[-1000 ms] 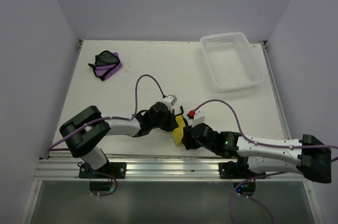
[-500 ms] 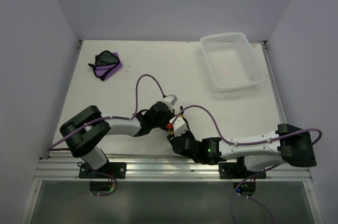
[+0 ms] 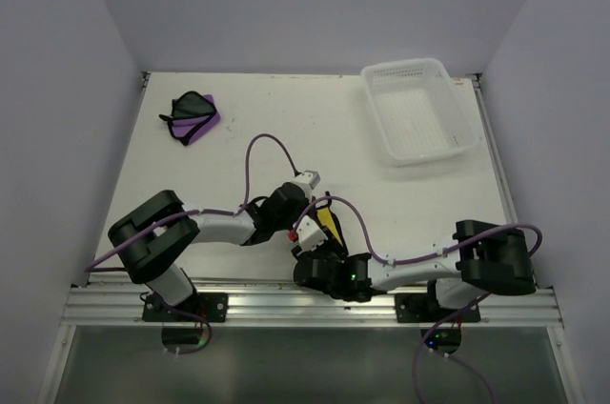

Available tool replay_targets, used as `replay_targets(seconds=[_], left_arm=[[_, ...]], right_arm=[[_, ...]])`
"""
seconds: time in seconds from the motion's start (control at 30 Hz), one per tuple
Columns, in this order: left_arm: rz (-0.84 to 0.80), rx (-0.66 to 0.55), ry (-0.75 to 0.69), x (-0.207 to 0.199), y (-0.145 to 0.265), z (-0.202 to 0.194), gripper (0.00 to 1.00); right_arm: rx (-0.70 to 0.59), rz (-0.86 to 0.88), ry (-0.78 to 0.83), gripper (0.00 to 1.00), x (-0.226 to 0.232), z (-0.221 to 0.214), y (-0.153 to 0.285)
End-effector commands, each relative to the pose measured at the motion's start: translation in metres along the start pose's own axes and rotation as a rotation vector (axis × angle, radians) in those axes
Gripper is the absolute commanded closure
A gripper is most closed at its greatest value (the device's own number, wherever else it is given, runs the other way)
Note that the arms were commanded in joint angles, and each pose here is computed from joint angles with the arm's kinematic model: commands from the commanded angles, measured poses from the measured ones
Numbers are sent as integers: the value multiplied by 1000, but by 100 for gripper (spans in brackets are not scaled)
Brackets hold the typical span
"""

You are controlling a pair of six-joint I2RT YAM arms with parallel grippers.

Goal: Roll the towels
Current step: Roll the towel

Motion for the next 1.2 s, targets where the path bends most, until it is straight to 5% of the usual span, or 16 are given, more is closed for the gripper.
replay_targets(seconds=[0.0, 0.4, 0.53, 0.87, 1.17], left_arm=[[28, 94, 12, 4, -1, -13, 100], [43, 82, 18, 5, 3, -9, 100], [48, 84, 19, 8, 4, -8, 100], [81, 85, 43, 17, 11, -5, 100], [132, 43, 83, 46, 24, 17, 100]], right_arm=[[-51, -17, -37, 45, 7, 4, -4], [-36, -116, -9, 48, 12, -16, -12], [-33, -131, -10, 55, 11, -22, -14], [-29, -139, -5, 100, 12, -25, -14], [-50, -31, -11, 100, 10, -28, -8]])
Point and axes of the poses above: each gripper's point midway between its finger pads, its own y axis back along the fingers, its own x axis along the line the jaws close on, z = x × y, the point moved 10 cm from there along y, back along the fingers, and after that the axes turned 7 degrees about -y, right-handed, at the moved point
